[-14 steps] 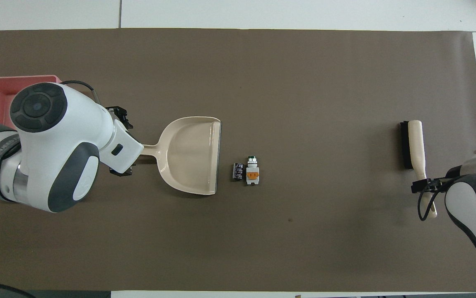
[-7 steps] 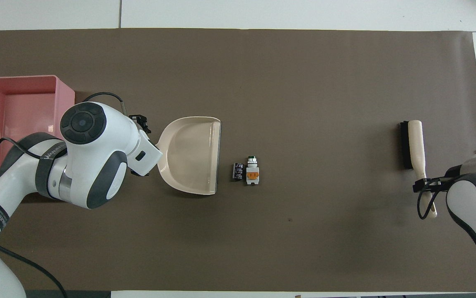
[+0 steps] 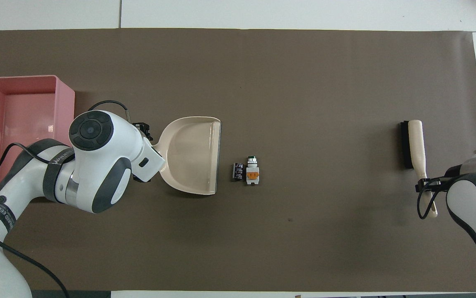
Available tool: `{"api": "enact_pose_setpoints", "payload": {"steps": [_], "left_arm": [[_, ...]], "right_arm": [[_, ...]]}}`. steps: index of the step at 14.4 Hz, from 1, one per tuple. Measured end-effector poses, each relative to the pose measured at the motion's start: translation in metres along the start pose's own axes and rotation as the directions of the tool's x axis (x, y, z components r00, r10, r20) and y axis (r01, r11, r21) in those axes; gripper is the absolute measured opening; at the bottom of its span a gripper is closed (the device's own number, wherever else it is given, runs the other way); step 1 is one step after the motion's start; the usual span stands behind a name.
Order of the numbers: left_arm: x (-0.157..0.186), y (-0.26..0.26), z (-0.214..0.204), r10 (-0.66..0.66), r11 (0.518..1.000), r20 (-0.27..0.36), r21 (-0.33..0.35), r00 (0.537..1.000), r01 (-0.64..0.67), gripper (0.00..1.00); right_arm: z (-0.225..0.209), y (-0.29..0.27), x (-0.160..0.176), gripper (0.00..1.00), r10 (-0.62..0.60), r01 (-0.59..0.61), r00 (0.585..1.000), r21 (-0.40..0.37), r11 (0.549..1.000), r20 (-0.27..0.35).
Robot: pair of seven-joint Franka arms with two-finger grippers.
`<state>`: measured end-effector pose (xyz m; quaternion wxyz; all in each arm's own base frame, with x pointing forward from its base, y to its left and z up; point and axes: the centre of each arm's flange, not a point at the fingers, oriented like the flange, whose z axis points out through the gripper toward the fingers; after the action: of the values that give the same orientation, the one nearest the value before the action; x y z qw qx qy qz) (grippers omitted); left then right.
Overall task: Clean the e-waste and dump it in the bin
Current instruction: 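Hold the dustpan with the left gripper while the right gripper grasps the brush, then sweep the electronic parts into the dustpan with the brush in the right gripper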
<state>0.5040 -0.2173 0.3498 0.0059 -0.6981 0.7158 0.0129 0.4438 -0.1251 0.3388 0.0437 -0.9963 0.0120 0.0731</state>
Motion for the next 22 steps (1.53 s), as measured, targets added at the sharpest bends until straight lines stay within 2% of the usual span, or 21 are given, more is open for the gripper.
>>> {"api": "enact_pose_setpoints", "payload": {"steps": [3,7,8,9,12,13,17,22], "left_arm": [[-0.001,0.001,0.004,0.0,1.0,0.0,0.001,1.0,0.0,0.97],[-0.001,0.002,0.009,0.001,1.0,0.0,0.0,1.0,-0.001,0.93],[-0.001,0.002,0.009,0.001,1.0,0.0,0.001,1.0,-0.001,0.85],[-0.001,0.002,0.009,0.003,1.0,0.0,0.001,1.0,-0.003,0.7],[-0.001,0.002,0.008,0.006,1.0,0.0,0.004,1.0,-0.006,0.37],[-0.001,0.002,0.008,0.007,1.0,0.0,0.005,1.0,-0.007,0.32],[0.0,0.0,0.004,0.018,1.0,0.009,0.013,1.0,-0.018,0.32],[0.017,0.004,-0.007,0.126,0.992,0.132,0.014,0.983,-0.129,0.32]], "right_arm": [[-0.021,-0.008,0.008,0.25,-0.001,0.001,1.0,0.007,1.0,0.011],[-0.062,-0.064,0.019,0.25,0.01,-0.009,0.999,-0.005,1.0,0.034],[-0.068,-0.081,0.017,0.25,0.015,-0.014,0.999,-0.011,1.0,0.037],[-0.073,-0.099,0.014,0.25,0.021,-0.02,0.999,-0.016,1.0,0.041],[-0.079,-0.154,0.002,0.25,0.037,-0.034,0.997,-0.04,0.999,0.063],[-0.079,-0.17,-0.001,0.25,0.036,-0.033,0.997,-0.048,0.998,0.07],[-0.069,-0.229,-0.015,0.25,0.033,-0.025,0.995,-0.082,0.996,0.091],[-0.039,-0.32,-0.055,0.25,-0.019,0.036,0.992,-0.143,0.989,0.122]]}}
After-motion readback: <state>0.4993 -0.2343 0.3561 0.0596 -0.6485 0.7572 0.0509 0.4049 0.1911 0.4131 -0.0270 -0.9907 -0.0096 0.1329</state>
